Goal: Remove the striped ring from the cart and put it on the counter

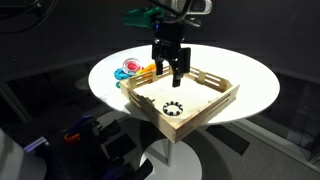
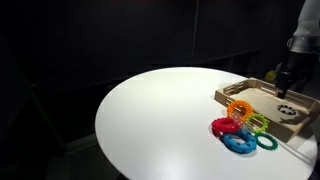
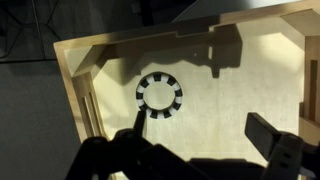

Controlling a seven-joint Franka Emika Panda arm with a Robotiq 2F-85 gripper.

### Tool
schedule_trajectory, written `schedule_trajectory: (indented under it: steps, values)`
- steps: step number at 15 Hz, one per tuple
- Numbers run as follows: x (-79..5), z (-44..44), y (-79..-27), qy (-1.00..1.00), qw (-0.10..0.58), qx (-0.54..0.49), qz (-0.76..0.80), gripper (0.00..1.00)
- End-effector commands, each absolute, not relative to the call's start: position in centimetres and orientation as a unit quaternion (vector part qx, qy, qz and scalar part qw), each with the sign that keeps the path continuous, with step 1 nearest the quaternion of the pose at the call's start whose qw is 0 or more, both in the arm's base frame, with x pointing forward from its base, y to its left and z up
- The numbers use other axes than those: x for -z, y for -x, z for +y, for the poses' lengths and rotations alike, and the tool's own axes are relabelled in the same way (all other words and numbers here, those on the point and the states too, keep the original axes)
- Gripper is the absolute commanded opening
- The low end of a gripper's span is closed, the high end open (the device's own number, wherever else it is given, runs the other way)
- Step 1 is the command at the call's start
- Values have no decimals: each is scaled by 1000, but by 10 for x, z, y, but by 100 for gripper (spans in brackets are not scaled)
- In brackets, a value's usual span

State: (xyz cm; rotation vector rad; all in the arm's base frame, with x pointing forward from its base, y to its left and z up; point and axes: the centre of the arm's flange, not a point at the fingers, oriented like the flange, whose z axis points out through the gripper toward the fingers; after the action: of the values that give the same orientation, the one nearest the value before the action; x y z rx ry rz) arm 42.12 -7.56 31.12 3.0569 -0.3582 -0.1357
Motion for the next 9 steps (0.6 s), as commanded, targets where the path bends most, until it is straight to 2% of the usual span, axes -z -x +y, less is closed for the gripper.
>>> schedule_trajectory:
  steps: [1,9]
  values:
    - [-287,-75,-425,-991,21,30,-129,100]
    - [-249,-72,-432,-992,22,25,-125,100]
